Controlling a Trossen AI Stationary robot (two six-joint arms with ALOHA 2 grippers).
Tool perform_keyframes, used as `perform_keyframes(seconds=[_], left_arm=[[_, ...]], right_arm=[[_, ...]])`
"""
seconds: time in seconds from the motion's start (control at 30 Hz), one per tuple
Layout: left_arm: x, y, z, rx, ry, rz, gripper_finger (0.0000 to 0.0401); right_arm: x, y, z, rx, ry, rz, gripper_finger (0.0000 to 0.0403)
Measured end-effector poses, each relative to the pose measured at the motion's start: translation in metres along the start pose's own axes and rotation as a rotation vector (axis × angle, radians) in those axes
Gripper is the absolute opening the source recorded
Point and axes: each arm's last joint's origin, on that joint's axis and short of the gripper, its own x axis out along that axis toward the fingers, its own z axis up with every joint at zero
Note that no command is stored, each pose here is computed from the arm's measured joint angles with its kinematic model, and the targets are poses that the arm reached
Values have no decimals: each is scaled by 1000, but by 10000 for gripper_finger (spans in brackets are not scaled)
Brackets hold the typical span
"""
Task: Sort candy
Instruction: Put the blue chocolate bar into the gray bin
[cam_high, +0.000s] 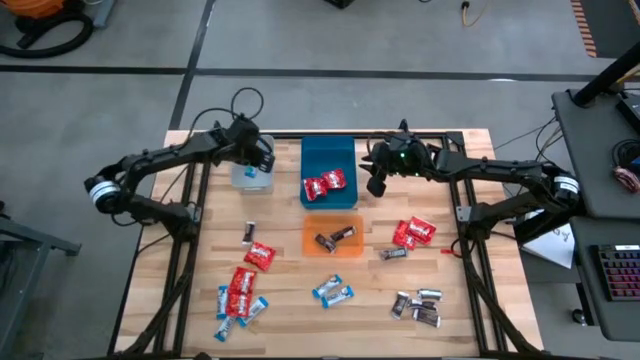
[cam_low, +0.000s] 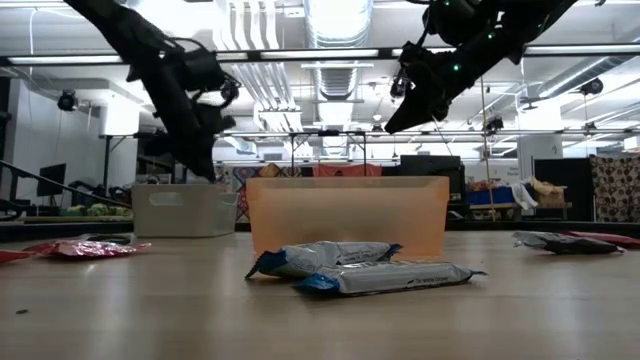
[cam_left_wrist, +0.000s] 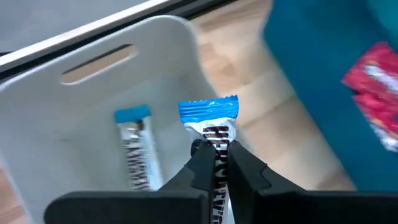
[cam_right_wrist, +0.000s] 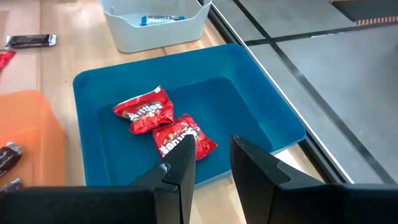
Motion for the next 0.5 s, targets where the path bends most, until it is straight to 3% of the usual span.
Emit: perform_keyframes(seconds=[0.2,0.5], left_arm=[[9,2,1,6,1,106,22],[9,2,1,46,1,122,72]], right_arm=[[-1,0,2,0,11,1,93],[-5,-1,10,20,-10,-1,93]])
